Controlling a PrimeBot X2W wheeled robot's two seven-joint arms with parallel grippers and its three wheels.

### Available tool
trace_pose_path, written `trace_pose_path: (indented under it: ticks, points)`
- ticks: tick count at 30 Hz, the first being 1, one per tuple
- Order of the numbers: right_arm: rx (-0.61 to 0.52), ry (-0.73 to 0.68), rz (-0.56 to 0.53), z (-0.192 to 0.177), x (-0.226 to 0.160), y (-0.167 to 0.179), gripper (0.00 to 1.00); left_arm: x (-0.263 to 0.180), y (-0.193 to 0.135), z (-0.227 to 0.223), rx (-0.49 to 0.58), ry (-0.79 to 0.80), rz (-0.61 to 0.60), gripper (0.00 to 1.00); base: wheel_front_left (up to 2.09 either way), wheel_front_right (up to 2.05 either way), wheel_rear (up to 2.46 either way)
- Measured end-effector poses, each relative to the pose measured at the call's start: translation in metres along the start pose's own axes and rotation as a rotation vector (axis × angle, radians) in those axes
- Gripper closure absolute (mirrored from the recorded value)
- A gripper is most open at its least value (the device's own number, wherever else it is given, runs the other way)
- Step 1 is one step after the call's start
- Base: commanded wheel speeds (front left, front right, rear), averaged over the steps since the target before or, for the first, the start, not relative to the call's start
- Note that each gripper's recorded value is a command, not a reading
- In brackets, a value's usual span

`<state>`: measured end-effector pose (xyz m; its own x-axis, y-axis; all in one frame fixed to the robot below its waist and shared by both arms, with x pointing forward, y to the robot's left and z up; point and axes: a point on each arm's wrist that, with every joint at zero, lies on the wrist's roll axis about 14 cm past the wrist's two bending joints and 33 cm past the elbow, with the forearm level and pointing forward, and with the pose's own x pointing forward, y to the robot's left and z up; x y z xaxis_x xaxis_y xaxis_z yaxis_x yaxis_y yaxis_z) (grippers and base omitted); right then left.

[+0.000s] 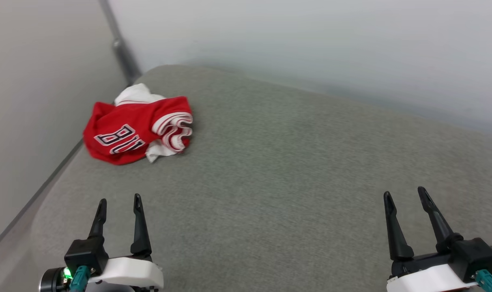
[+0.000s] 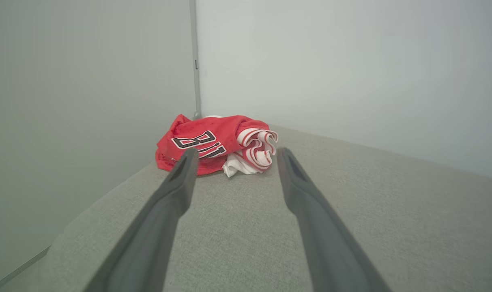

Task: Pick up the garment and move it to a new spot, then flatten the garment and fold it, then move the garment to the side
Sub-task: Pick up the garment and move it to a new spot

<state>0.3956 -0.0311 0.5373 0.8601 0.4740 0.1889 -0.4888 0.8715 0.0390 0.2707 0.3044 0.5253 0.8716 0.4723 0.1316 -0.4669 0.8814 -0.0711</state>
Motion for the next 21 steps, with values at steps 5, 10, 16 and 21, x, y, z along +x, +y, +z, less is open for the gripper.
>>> trace_pose_path:
  ticks: [5,10,16,21]
  points:
    - [0.011,0.004,0.071,-0.004,0.013,0.022,0.0,-0.011,0.028,0.004,0.009,-0.005,0.084,0.0,0.0,0.0,0.0]
    - [0.024,0.011,0.121,-0.009,0.02,0.037,0.0,-0.021,0.048,0.005,0.014,-0.003,0.147,0.0,0.0,0.0,0.0]
    - [0.029,0.023,0.132,-0.015,0.023,0.04,0.0,-0.017,0.056,0.005,0.003,0.001,0.168,0.0,0.0,0.0,0.0]
    - [0.01,0.034,0.107,-0.022,0.025,0.029,0.0,0.021,0.057,0.034,0.027,-0.093,0.124,0.0,0.0,0.0,0.0]
